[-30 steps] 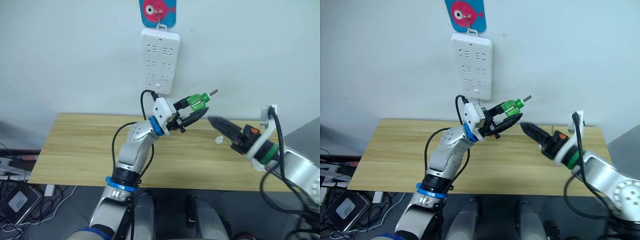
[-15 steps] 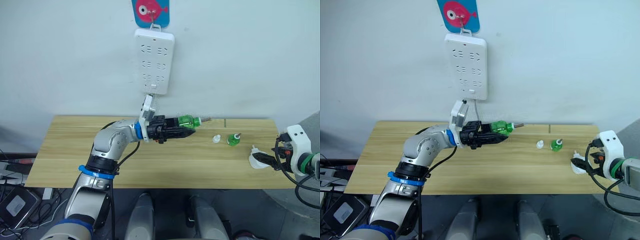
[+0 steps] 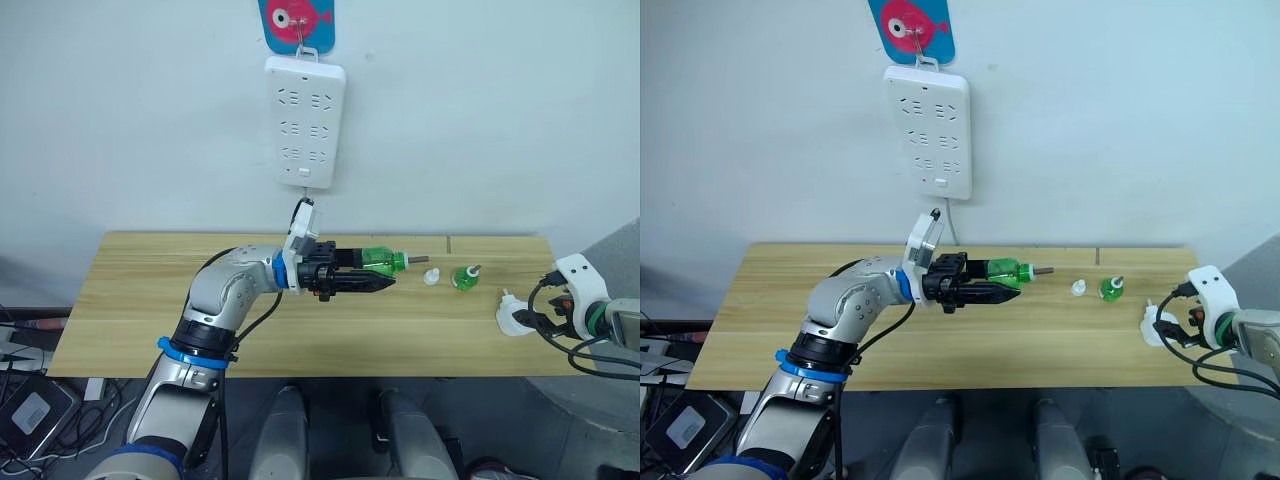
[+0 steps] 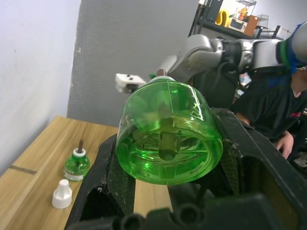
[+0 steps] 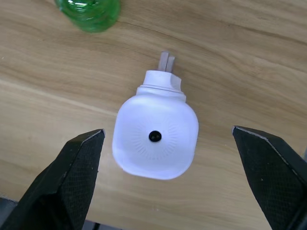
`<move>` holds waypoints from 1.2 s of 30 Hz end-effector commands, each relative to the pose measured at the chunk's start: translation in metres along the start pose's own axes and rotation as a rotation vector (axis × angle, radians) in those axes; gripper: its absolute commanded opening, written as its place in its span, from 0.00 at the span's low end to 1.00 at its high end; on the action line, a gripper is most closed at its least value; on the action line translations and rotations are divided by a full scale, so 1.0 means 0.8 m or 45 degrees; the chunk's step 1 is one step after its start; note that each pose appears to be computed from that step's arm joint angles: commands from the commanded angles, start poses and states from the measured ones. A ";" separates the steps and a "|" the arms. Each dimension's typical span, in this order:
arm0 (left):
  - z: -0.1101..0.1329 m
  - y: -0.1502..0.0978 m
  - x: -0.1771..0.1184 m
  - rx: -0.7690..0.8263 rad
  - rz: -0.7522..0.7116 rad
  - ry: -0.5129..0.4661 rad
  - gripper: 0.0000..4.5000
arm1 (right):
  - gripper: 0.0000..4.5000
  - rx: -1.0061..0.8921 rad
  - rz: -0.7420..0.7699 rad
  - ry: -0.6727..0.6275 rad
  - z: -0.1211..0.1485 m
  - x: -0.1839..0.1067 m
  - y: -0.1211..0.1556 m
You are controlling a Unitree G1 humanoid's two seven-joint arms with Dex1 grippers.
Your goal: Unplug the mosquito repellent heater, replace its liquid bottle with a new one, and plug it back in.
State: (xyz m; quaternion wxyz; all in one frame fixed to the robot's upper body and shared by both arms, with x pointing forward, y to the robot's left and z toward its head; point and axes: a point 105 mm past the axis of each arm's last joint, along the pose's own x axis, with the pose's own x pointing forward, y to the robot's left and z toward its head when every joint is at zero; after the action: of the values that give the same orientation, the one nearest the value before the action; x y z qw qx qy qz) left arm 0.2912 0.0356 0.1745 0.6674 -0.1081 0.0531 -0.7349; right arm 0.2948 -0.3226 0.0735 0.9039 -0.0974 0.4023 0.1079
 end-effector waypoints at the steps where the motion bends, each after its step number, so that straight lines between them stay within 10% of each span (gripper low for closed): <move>1: 0.004 -0.008 -0.001 0.040 -0.022 -0.004 0.50 | 0.99 0.105 0.033 0.031 0.000 0.004 -0.004; 26: -0.002 -0.018 -0.007 0.036 -0.018 0.044 0.50 | 0.99 0.121 0.095 0.189 -0.014 0.034 -0.017; 32: -0.003 -0.018 -0.007 0.034 -0.020 0.053 0.50 | 0.66 0.132 0.119 0.185 -0.014 0.031 -0.017; 36: -0.006 -0.019 -0.008 0.030 -0.031 0.062 0.50 | 0.66 0.150 0.127 0.174 -0.012 0.013 -0.023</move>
State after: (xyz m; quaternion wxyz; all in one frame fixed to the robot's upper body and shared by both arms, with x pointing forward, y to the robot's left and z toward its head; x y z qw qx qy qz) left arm 0.2827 0.0450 0.1690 0.6697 -0.0927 0.0695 -0.7336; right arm 0.3020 -0.3328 0.0454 0.8647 -0.0321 0.4846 0.1283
